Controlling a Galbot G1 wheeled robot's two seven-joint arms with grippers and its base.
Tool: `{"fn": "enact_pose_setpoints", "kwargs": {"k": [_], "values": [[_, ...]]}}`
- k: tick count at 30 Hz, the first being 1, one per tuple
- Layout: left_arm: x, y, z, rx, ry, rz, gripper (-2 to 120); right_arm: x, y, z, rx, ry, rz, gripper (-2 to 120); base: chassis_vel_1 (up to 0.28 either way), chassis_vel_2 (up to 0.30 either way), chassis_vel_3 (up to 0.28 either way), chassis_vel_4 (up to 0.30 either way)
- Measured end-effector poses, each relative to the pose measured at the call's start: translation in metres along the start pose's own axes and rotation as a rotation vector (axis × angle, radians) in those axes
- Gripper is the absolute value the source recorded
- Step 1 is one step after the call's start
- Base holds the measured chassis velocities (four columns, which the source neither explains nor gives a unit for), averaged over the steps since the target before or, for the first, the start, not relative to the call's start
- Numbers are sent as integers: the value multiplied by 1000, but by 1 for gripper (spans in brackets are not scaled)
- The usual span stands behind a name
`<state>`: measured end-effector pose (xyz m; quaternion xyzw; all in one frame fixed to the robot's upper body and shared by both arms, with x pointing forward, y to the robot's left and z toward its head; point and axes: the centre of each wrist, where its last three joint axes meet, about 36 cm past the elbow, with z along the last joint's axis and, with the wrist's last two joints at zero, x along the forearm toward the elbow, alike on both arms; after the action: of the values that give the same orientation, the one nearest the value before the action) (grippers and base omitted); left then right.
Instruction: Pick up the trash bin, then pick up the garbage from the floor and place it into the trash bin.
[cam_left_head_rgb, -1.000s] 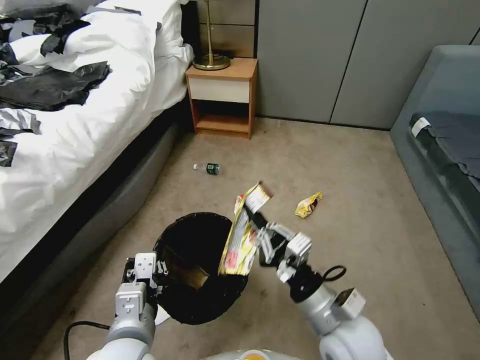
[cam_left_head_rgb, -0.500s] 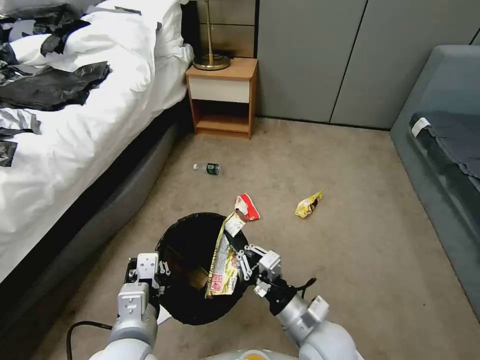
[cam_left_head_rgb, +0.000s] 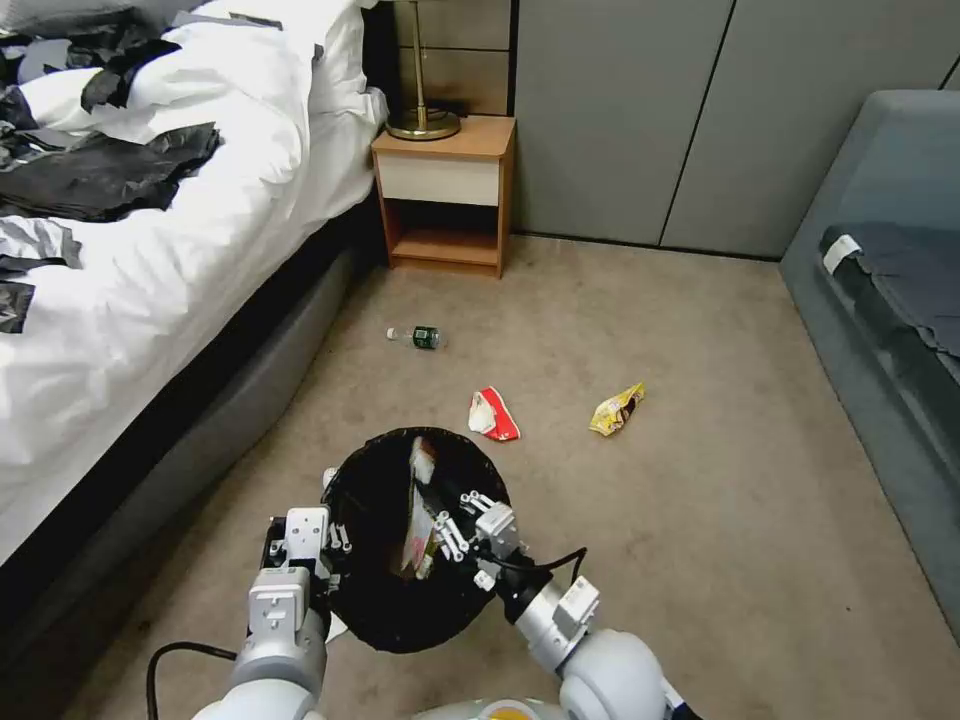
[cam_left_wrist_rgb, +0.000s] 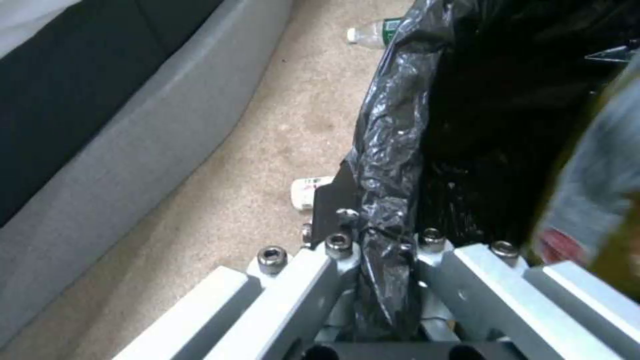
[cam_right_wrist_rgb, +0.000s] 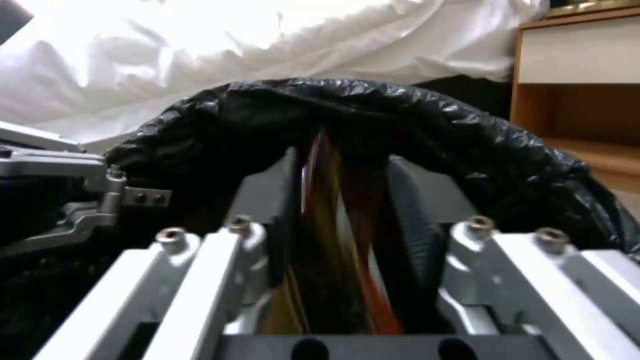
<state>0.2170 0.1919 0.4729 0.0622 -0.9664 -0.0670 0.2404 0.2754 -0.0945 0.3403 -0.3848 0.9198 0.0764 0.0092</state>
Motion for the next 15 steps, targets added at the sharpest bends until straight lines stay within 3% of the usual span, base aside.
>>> {"fn": "enact_pose_setpoints", "kwargs": {"k": [15], "values": [[-1,1,-1,-3,-6,0,0,22,10,-9,36,-10,-26,95,0,0,0,0]]}}
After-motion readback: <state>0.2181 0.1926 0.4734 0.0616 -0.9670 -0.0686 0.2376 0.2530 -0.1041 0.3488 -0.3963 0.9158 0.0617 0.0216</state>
